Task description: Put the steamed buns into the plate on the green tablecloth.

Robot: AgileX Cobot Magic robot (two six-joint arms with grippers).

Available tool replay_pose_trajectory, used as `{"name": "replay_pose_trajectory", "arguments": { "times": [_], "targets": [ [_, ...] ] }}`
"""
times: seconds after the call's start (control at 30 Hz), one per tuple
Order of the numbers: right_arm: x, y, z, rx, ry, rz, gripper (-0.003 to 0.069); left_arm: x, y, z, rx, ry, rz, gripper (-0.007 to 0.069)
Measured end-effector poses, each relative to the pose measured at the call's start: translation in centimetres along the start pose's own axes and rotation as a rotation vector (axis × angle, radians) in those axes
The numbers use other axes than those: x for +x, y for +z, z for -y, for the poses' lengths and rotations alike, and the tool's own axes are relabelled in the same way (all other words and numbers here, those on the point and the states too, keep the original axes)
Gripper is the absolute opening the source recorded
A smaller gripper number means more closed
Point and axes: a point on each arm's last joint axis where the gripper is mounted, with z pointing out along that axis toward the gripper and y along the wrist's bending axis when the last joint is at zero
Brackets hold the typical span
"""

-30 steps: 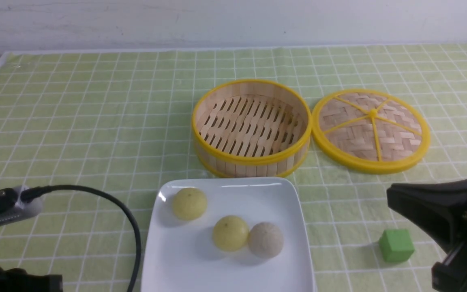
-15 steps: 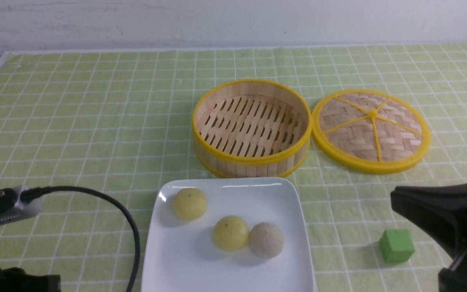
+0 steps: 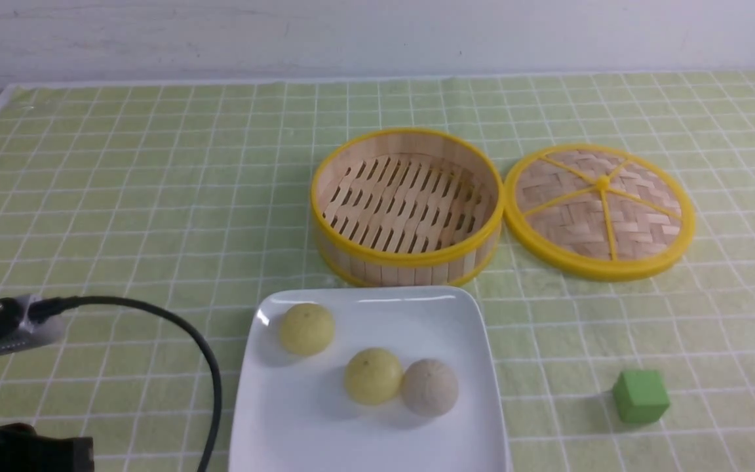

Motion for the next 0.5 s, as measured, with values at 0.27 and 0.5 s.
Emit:
{"name": "replay_pose_trajectory", "arguments": {
  "times": [0.27, 0.5],
  "targets": [
    [2.3, 0.0, 0.6, 0.066, 0.018, -0.027, 0.0014, 0.1, -0.5, 0.0, 0.005, 0.004, 0.025, 0.0091],
    [2.3, 0.0, 0.6, 0.066, 0.018, -0.024, 0.0020, 2.6, -4.5, 0.1, 0.032, 0.075, 0.189, 0.0002]
  ]
}}
